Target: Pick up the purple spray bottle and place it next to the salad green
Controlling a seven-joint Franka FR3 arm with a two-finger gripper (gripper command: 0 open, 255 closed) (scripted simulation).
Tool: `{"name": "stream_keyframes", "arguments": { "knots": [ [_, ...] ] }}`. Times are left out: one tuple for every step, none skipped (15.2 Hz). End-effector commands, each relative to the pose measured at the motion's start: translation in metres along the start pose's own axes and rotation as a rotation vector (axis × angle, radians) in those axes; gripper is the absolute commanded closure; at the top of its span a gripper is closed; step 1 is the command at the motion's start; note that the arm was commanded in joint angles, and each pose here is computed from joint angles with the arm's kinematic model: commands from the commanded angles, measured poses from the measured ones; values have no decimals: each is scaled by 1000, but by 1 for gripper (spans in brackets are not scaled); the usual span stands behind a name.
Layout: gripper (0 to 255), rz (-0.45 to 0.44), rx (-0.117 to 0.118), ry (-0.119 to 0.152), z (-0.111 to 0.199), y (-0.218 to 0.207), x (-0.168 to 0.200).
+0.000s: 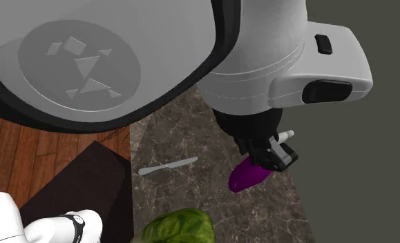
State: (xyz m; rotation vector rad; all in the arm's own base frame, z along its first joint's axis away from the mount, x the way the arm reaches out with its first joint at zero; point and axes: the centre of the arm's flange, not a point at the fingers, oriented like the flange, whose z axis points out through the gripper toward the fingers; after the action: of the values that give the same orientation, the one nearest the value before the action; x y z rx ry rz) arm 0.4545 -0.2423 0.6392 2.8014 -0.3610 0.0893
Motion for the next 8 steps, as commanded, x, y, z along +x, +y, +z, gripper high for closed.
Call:
{"name": "stream_keyframes", "arguments": {
  "knots": [
    [255,0,0,1,10,-3,-1],
    [255,0,0,1,15,-5,-2],
    [255,0,0,1,20,-6,-3],
    [255,0,0,1,25,-8,-3],
    [255,0,0,1,30,-9,-4],
    [255,0,0,1,35,-11,-4],
    [255,0,0,1,40,-13,-5],
    [255,0,0,1,45,-14,-5]
  ]
}}
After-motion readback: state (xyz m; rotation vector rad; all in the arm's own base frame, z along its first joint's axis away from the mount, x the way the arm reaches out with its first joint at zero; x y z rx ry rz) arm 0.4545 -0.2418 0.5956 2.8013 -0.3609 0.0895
